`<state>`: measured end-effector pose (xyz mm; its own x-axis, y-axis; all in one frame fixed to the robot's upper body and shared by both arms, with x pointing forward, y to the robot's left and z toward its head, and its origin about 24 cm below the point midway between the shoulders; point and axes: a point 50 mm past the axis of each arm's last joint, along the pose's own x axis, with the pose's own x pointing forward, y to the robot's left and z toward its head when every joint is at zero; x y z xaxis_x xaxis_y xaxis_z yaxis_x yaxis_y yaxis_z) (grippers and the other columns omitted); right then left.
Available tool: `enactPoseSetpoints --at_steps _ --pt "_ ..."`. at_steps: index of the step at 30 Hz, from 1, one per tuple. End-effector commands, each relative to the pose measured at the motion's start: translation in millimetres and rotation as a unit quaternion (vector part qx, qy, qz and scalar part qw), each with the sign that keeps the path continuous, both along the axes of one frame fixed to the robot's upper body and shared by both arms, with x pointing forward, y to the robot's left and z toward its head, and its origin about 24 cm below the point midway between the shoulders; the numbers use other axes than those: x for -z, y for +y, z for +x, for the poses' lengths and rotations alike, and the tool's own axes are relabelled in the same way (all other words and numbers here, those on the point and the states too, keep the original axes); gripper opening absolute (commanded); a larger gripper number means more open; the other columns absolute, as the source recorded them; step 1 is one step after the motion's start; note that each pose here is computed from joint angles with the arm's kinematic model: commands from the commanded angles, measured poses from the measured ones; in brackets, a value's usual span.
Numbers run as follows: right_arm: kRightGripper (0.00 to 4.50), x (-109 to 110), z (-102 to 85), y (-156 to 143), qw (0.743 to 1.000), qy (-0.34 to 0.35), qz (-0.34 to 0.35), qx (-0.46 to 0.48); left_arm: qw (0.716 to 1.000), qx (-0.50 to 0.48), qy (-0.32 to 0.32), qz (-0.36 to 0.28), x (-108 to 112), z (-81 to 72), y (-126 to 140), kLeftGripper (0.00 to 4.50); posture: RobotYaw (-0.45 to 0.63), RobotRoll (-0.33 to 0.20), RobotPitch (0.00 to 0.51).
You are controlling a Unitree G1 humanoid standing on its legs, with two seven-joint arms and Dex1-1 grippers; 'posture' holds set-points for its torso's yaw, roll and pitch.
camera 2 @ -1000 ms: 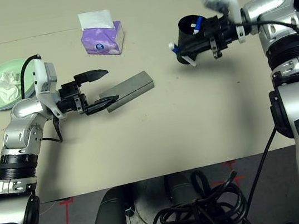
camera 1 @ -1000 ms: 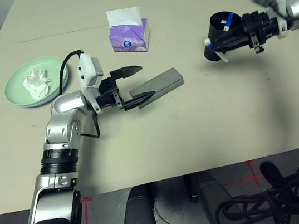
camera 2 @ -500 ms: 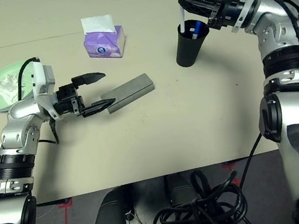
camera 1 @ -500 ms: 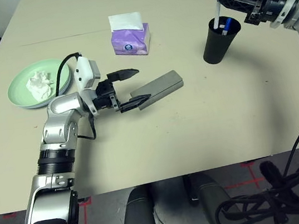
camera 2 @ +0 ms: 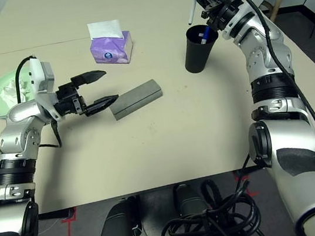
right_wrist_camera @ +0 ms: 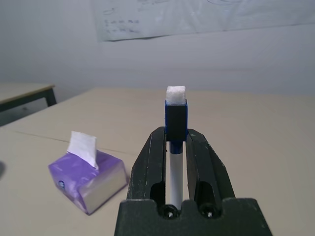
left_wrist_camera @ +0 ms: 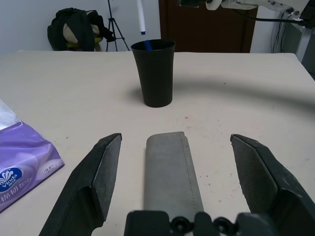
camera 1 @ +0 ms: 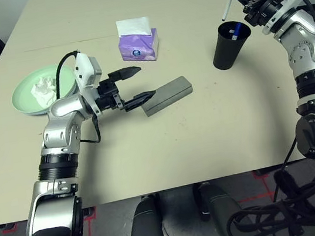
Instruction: Organize and tidy the items on the table.
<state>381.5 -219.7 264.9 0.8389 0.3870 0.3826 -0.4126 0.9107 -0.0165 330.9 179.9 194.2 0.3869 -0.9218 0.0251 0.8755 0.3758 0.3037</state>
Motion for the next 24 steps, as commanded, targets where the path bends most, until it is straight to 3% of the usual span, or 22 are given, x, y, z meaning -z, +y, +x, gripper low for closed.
enactPoseSetpoints --at_steps 1,11,22,24 --pt "0.42 5.2 -2.4 1.8 1.000 0.012 -0.008 0.011 1.000 -0.002 0.003 -0.004 1.3 2.2 0.2 4.50 0.01 0.000 0.122" --pt "0.42 9.3 -4.9 4.4 0.999 0.020 -0.019 0.026 1.000 -0.003 0.005 -0.001 3.8 2.5 1.3 4.50 0.01 0.000 0.127" --pt "4.46 9.3 -7.4 3.6 0.999 0.021 -0.022 0.037 1.000 -0.004 0.002 -0.003 3.9 2.0 1.3 4.50 0.00 0.000 0.127" --pt "4.46 9.4 -8.1 3.7 0.999 0.020 -0.022 0.037 1.000 -0.004 0.002 -0.003 3.6 2.4 0.9 4.50 0.00 0.000 0.125"
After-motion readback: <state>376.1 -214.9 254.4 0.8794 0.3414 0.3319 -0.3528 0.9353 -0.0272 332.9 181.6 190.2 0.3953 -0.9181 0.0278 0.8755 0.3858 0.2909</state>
